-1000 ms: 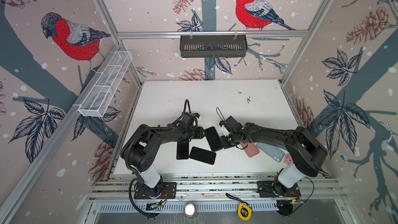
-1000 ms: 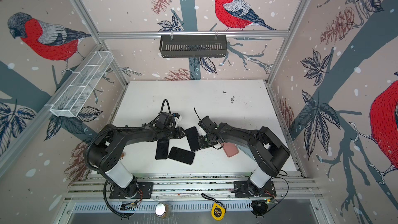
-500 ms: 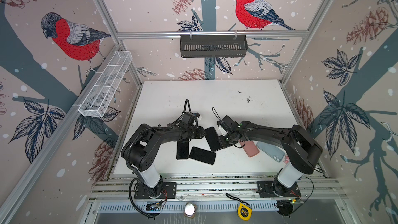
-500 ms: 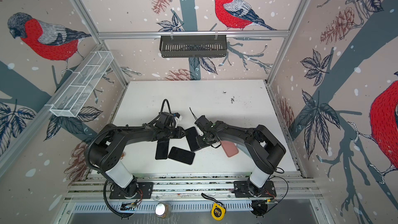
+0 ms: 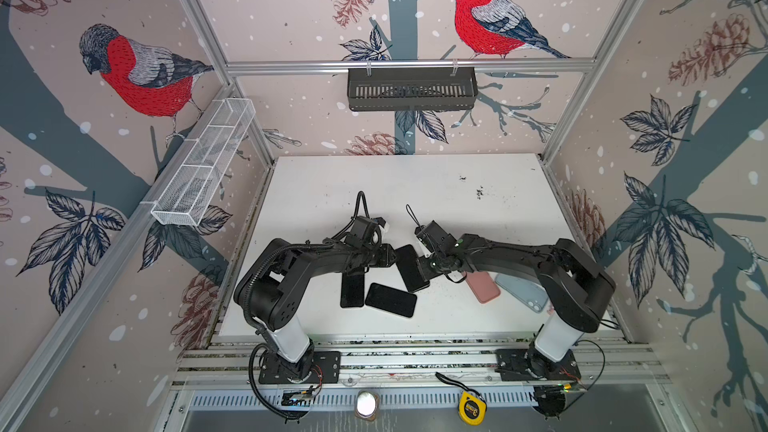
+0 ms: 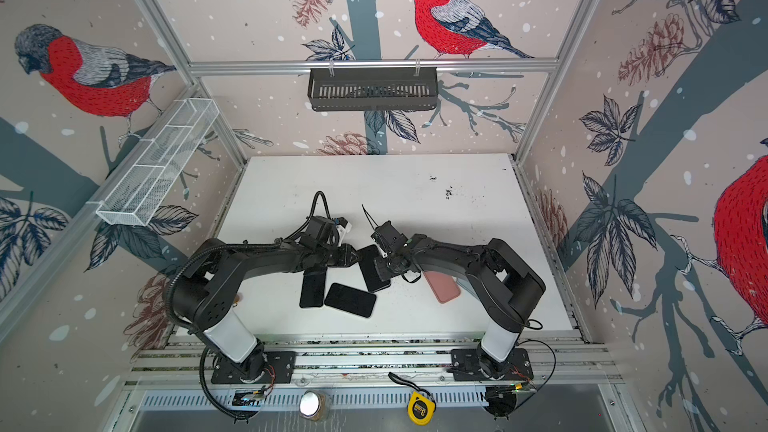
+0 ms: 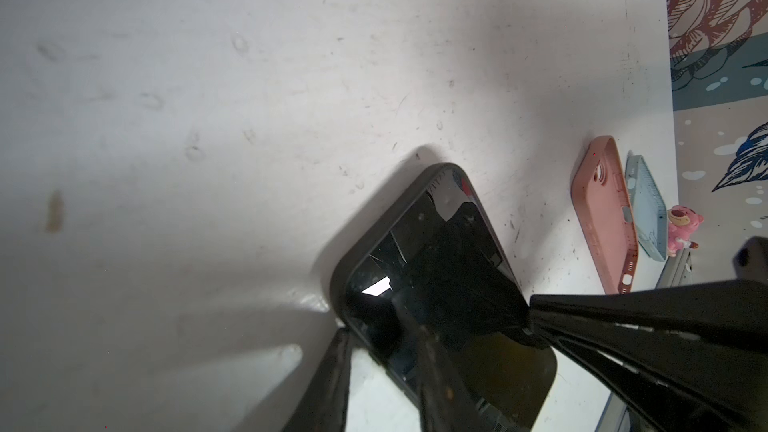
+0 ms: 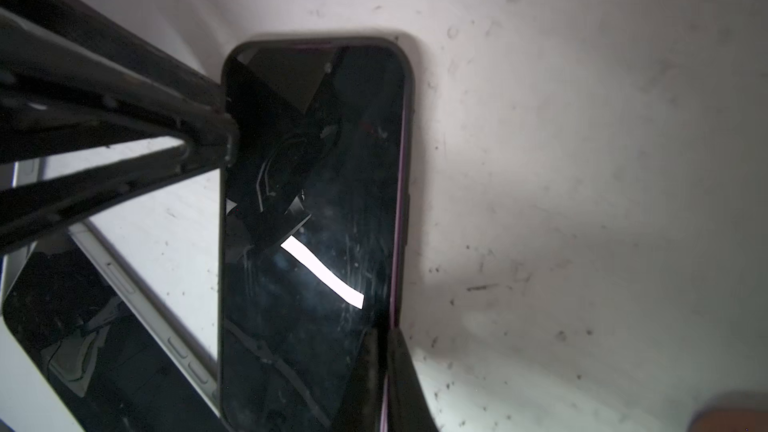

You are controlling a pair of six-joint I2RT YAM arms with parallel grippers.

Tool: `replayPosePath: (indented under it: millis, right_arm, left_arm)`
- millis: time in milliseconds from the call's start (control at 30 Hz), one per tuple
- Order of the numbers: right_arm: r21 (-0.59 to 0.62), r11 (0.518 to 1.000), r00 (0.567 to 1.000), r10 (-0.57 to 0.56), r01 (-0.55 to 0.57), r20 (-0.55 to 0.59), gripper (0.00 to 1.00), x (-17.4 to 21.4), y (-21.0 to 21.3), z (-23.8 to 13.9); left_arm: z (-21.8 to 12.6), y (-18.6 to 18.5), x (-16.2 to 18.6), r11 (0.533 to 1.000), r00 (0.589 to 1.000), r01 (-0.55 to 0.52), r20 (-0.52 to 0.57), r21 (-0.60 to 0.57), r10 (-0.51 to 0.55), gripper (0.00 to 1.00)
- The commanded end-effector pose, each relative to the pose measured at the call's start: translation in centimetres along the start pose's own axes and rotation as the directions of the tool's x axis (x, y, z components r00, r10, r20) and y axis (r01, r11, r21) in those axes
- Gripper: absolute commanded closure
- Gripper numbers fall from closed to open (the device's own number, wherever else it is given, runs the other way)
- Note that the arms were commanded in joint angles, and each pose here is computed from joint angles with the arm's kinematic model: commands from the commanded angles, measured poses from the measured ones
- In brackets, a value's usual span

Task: Put the phone into the phone case

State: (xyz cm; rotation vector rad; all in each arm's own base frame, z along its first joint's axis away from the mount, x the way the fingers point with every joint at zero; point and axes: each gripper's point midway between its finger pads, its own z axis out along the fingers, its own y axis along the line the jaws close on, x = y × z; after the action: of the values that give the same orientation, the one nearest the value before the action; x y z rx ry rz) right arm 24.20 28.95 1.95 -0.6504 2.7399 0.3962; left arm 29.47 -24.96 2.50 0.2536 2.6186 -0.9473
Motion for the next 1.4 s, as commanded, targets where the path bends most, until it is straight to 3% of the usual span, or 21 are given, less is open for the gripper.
replayPosePath:
  millis: [0,467,933,1100,1367]
  right_arm:
    - [0.089,0.996,0.978,0.005,0.013,-0.209,0.92,5.7,-2.3,0.6]
    - [0.056,0.998,0.991,0.007,0.001,-0.134,0.86,3.7,-1.0,-2.7]
    - [0.037,0.999,0.991,0.003,0.002,-0.132,0.86,3.2,-0.4,-2.7]
    - [-0.032,0.999,0.992,0.008,-0.012,-0.125,0.86,2.5,1.1,-3.3]
    - [-0.012,1.0,0.988,0.001,-0.003,-0.156,0.86,3.1,0.8,-2.4]
  left_arm:
    - [0.2,2.0,2.2,0.996,0.996,0.039,-0.073,-0.084,-0.046,0.7]
    - [0.2,2.1,2.2,0.995,0.996,0.044,-0.074,-0.087,-0.05,0.7]
    - [0.3,2.1,2.2,0.995,0.996,0.043,-0.076,-0.086,-0.049,0.7]
    - [0.3,2.1,2.1,0.996,0.996,0.042,-0.076,-0.085,-0.048,0.7]
    - [0.2,2.1,2.1,0.995,0.996,0.043,-0.074,-0.086,-0.05,0.7]
